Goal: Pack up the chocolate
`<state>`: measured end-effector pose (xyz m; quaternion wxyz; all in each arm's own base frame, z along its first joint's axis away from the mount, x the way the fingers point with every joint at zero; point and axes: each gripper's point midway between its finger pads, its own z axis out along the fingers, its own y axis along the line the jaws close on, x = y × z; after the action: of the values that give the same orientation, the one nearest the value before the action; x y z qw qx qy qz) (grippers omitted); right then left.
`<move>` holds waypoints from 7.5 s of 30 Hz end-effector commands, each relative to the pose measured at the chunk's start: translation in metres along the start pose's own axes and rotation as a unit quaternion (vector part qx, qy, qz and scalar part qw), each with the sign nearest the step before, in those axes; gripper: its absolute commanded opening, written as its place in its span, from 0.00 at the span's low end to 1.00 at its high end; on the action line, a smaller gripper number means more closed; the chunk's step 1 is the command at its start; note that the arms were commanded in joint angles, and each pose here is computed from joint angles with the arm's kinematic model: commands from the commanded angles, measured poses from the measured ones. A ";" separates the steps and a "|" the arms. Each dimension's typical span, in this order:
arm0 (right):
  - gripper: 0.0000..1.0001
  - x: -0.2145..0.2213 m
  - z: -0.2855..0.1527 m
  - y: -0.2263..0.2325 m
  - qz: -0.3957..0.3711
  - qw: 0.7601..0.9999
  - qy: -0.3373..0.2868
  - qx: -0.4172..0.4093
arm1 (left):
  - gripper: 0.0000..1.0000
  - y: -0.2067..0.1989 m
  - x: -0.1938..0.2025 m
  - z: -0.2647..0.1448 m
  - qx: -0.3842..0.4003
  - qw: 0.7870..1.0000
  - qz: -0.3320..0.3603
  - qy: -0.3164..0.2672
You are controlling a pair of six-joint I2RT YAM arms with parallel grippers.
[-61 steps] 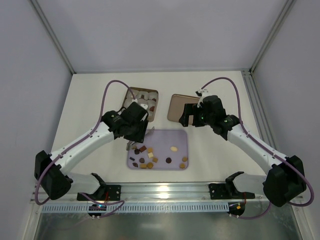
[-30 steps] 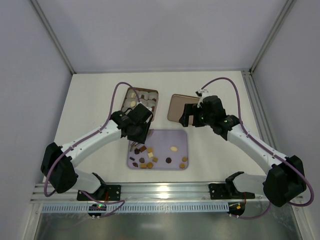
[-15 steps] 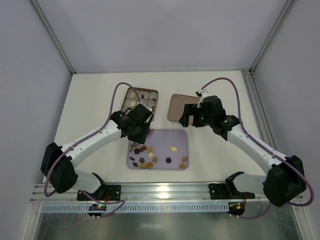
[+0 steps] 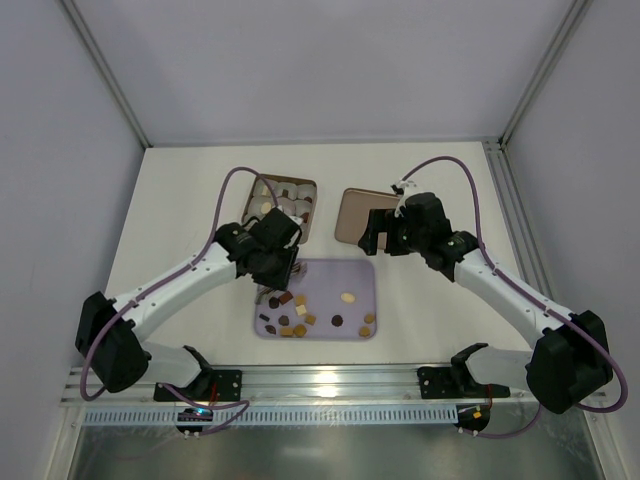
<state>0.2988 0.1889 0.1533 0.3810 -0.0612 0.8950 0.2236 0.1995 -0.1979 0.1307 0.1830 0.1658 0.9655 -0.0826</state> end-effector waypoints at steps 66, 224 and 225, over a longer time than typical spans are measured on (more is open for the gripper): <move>1.00 -0.010 -0.005 0.003 -0.003 1.000 -0.028 -0.005 | 0.31 -0.011 -0.020 0.000 0.016 0.999 0.040 -0.007; 1.00 -0.009 -0.013 0.002 -0.004 0.999 -0.035 -0.004 | 0.26 -0.024 -0.027 -0.011 0.023 0.998 0.044 -0.022; 1.00 -0.008 -0.013 0.001 -0.004 0.999 -0.033 -0.004 | 0.25 -0.024 -0.028 -0.013 0.023 0.998 0.044 -0.025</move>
<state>0.2916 0.1834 0.1502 0.3833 -0.0565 0.8951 0.2207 0.2024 -0.2190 0.1323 0.1700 0.2077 0.9593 -0.0876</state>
